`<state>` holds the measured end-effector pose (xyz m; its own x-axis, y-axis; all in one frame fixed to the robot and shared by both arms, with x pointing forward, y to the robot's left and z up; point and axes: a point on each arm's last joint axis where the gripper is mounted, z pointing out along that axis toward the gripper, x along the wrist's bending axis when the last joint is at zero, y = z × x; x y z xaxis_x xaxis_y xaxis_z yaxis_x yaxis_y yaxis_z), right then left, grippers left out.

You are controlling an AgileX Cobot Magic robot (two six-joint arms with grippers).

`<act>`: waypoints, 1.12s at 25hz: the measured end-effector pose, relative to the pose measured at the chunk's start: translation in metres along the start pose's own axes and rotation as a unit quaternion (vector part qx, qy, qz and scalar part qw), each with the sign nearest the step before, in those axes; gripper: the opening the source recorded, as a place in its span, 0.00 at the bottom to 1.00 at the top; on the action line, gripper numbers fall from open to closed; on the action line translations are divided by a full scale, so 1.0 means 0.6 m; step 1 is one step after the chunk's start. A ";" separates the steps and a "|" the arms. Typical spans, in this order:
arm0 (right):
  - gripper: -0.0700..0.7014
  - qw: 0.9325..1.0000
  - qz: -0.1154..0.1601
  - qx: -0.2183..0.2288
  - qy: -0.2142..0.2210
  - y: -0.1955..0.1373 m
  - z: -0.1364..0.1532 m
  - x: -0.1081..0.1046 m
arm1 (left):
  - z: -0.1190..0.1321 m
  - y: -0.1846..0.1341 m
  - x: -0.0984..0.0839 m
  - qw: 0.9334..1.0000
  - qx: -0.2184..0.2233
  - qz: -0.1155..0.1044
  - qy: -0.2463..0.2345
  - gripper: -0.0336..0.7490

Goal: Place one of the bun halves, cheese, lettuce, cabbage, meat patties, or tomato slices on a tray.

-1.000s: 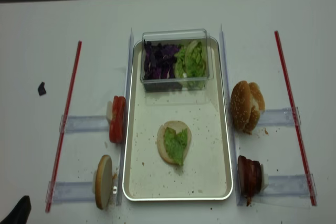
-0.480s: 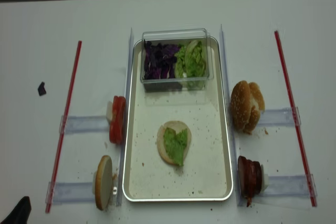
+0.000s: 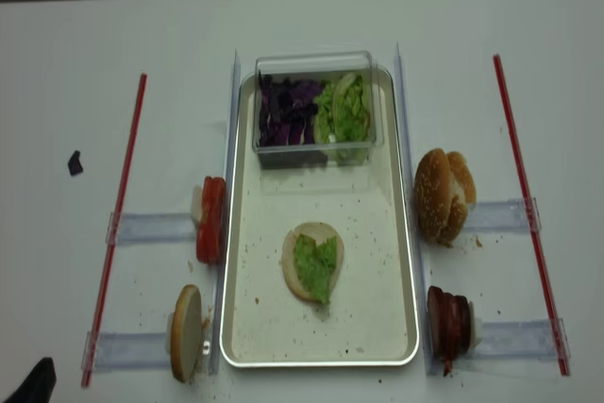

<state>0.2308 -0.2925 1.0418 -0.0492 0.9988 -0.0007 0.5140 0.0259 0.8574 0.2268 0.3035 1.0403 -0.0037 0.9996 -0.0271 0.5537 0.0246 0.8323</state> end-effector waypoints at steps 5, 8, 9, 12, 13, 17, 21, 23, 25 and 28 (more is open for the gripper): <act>0.93 1.000 0.009 0.001 -0.003 -0.001 0.000 -0.004 | 0.000 0.000 0.000 1.000 0.000 0.000 0.000 0.75; 0.93 1.000 0.009 0.001 -0.003 -0.001 0.000 -0.005 | 0.000 0.000 0.000 1.000 0.000 0.000 0.000 0.75; 0.93 1.000 0.009 0.002 -0.004 -0.001 0.000 -0.005 | 0.000 0.000 0.000 1.000 0.000 0.000 0.000 0.75; 0.93 1.000 0.010 0.002 -0.003 -0.001 0.000 -0.005 | 0.000 0.000 0.000 1.000 0.000 0.000 0.000 0.75; 0.93 1.000 0.009 0.002 -0.003 -0.001 0.000 -0.005 | 0.000 0.000 0.000 1.000 0.000 0.000 0.000 0.75; 0.93 1.000 0.011 0.002 -0.003 -0.001 0.000 -0.005 | 0.001 0.000 0.000 1.000 0.001 0.000 0.000 0.75; 0.93 1.000 0.012 0.002 -0.003 -0.001 0.000 -0.005 | 0.001 0.000 0.000 1.000 0.001 0.000 0.000 0.75; 0.92 1.000 0.013 0.001 -0.002 -0.001 0.000 -0.005 | 0.001 0.000 0.000 1.000 0.001 0.000 0.000 0.75; 0.92 1.000 0.013 0.001 -0.002 -0.001 0.000 -0.005 | 0.001 0.000 0.000 1.000 0.001 0.000 0.000 0.75; 0.91 1.000 0.013 0.001 -0.002 -0.001 0.000 -0.005 | 0.001 0.000 0.000 1.000 0.001 0.000 0.000 0.75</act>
<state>0.2306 -0.2953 1.0416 -0.0315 0.9993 0.0190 0.5176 0.0001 0.8556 0.2269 0.3035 1.0398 -0.0037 0.9996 -0.0270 0.5551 0.0245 0.8315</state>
